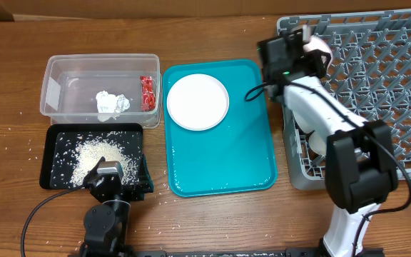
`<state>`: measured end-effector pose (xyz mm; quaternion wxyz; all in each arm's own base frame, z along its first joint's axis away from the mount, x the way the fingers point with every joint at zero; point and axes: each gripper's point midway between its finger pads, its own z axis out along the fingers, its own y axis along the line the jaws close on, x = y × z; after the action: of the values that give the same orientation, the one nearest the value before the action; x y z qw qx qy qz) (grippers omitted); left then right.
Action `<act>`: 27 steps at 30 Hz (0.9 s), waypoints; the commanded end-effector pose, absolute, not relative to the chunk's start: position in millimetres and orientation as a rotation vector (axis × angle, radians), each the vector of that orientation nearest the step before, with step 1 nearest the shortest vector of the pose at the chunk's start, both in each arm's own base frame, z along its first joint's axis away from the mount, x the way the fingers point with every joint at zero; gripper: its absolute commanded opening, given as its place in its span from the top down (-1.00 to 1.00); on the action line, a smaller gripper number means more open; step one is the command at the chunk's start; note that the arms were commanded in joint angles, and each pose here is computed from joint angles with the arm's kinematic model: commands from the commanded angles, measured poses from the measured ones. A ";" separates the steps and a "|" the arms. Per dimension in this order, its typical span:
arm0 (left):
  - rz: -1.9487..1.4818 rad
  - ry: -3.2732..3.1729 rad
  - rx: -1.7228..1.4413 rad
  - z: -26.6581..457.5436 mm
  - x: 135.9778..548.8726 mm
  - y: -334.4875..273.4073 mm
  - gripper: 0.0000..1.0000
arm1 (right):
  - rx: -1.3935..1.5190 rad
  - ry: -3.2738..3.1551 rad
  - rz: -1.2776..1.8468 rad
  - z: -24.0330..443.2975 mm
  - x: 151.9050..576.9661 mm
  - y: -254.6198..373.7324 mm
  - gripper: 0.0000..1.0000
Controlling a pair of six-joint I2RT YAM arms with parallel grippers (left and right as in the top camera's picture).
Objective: Sort waste into correct bins and load items into the dishwasher
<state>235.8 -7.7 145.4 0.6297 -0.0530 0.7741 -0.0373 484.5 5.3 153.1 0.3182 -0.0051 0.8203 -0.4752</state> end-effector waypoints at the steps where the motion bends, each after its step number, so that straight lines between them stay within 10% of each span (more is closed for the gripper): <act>1: -0.093 1.763 -0.135 146.6 235.9 -6.7 -1.00 | -0.042 2.143 -1.224 149.0 481.2 30.2 -0.18; 10: -0.093 1.763 -0.135 146.6 235.9 -6.7 -1.00 | -0.175 2.197 -0.905 172.6 461.6 99.0 -0.29; 20: -0.093 1.763 -0.135 146.6 235.9 -6.7 -1.00 | -0.263 2.646 0.522 152.7 375.2 259.2 -0.35; 27: -0.094 1.763 -0.135 146.6 235.9 -6.8 -1.00 | 0.016 2.786 0.416 93.1 375.1 250.1 -0.27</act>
<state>235.9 -7.7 145.5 0.6299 -0.0530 0.7740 -0.0374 381.7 247.8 122.7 0.2050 -0.0540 0.9672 0.1398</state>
